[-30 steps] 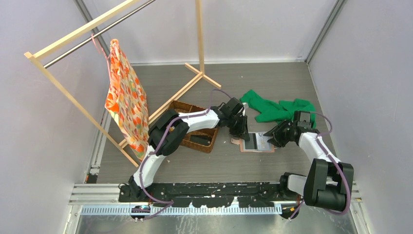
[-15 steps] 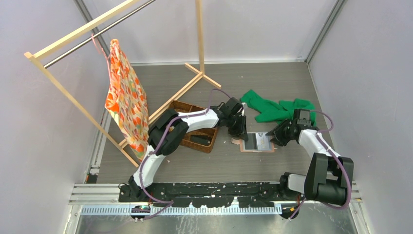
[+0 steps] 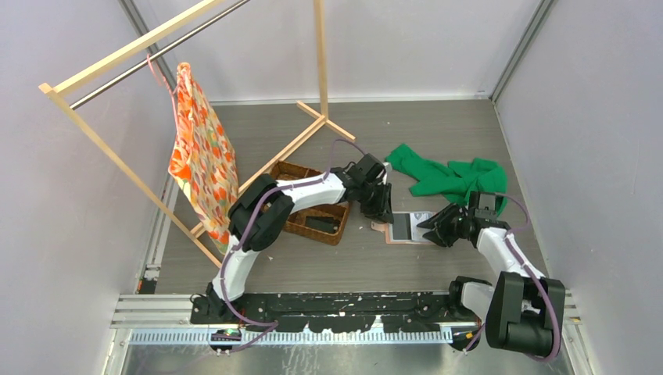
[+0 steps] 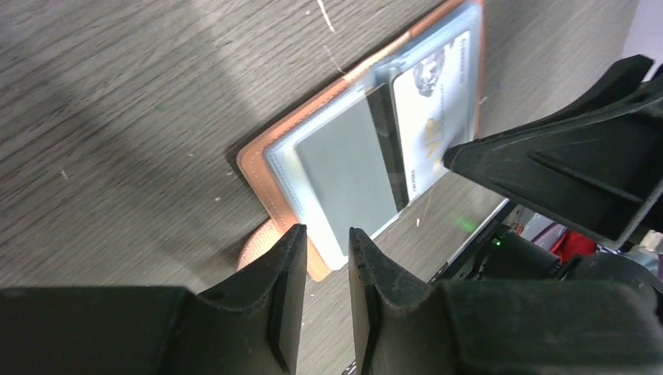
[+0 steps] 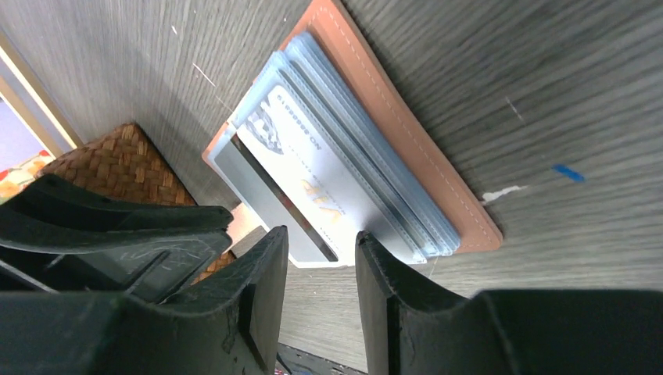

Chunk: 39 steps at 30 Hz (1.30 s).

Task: Take the credit cards out of the card holder
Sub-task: Remove the credit card from the card holder.

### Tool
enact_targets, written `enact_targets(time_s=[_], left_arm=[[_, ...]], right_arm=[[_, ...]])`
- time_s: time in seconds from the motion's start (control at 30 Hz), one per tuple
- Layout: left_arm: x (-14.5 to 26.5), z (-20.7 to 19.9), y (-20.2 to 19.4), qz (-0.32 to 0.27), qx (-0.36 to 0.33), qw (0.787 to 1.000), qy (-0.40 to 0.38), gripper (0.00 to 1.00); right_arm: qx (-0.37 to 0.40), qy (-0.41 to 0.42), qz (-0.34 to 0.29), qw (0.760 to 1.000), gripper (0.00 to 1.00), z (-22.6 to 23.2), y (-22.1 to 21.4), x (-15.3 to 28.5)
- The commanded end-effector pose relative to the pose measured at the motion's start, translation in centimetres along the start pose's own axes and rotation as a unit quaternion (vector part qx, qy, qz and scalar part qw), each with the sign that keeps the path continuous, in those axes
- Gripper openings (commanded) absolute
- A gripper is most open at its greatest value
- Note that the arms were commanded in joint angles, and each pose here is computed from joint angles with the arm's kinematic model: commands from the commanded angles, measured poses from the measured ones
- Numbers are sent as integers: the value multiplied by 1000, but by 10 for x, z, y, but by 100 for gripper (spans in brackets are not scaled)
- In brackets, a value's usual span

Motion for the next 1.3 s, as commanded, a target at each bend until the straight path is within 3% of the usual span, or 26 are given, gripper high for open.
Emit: enact_targets(time_s=[0.0,0.23,0.33,0.6,1.27], left_arm=[[23,-27,2,-5,-18,998,-56,29],[17,-50,-9,13,-25,995,-93,39],[9,-53,-10,16,-18,996,-91,46],[-8,-59,-4,19,9,993,-114,48],[-27,-45,-5,22,46,991,-122,48]], right_arm=[[-3,2,9,1000,43,-1,-10,5],[48,-44,-66,996,45,15,20,30],[52,-55,-64,995,45,20,34,25],[37,-40,-52,997,45,24,51,5],[23,-67,-18,997,45,-4,27,-12]])
Point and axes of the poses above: each gripper's point midway between its finger pads, its own x axis back along the fingers, its own z axis along the line the jaws close on, y = z × x, the point moved 8 cm from there along x, back along the fingers, and after that the axes turned 12 degrees about x, right-handed, at the moved point
